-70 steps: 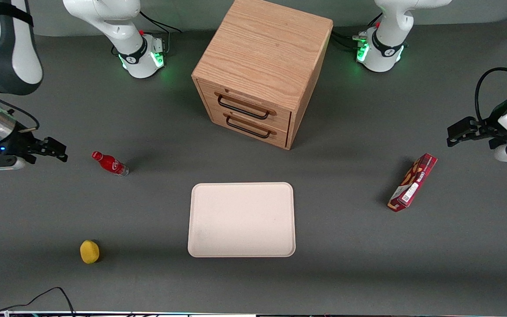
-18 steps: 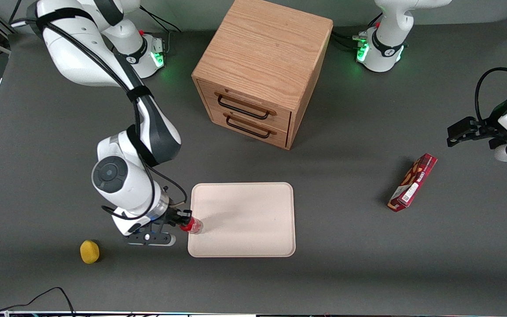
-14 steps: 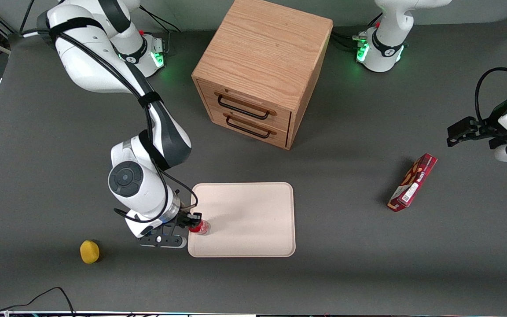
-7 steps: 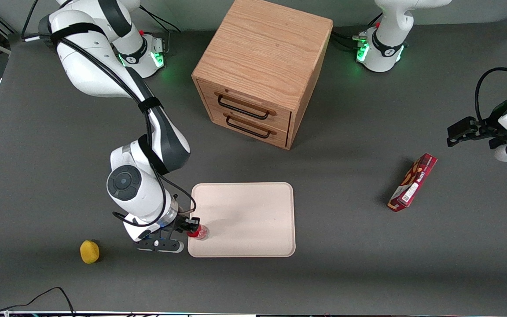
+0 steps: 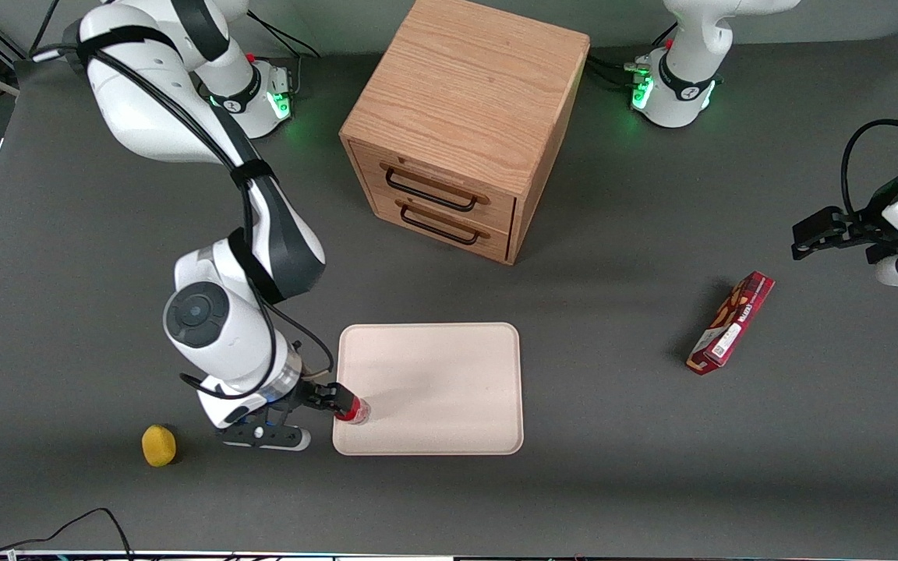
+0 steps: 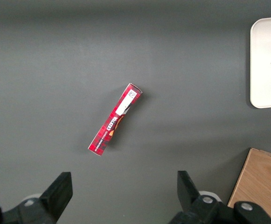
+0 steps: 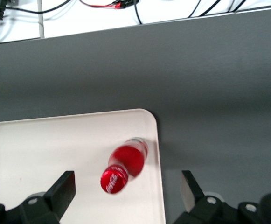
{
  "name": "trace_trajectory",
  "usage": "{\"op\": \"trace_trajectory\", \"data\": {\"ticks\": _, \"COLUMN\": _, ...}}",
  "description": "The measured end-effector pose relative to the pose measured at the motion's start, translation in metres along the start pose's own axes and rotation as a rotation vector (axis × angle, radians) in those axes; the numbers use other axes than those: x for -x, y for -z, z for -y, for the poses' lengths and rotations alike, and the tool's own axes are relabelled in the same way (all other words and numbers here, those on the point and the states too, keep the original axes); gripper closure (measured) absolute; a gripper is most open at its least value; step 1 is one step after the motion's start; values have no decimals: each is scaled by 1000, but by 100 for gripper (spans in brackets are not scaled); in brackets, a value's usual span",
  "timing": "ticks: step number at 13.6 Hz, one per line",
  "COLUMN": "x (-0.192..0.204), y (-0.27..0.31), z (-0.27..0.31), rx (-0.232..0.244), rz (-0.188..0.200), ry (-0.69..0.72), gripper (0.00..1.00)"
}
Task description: Place coke bottle on tray
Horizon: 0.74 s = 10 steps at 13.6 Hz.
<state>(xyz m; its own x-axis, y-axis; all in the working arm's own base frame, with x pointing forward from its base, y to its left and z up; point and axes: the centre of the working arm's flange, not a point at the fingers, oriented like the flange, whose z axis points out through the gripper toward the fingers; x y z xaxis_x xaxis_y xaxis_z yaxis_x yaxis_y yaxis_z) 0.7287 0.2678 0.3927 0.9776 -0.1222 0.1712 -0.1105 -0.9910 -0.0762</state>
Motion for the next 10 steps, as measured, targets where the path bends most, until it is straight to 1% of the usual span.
{"op": "trace_trajectory", "data": {"ticks": 3, "x": -5, "y": 38, "z": -22, "rx": 22, "rz": 19, "ry": -25, "gripper": 0}}
{"op": "trace_trajectory", "data": {"ticks": 7, "x": -14, "y": 88, "z": -72, "rx": 48, "rz": 40, "ry": -21, "gripper": 0}}
{"op": "trace_trajectory", "data": {"ticks": 10, "x": -8, "y": 123, "z": -97, "rx": 54, "rz": 36, "ry": -19, "gripper": 0}}
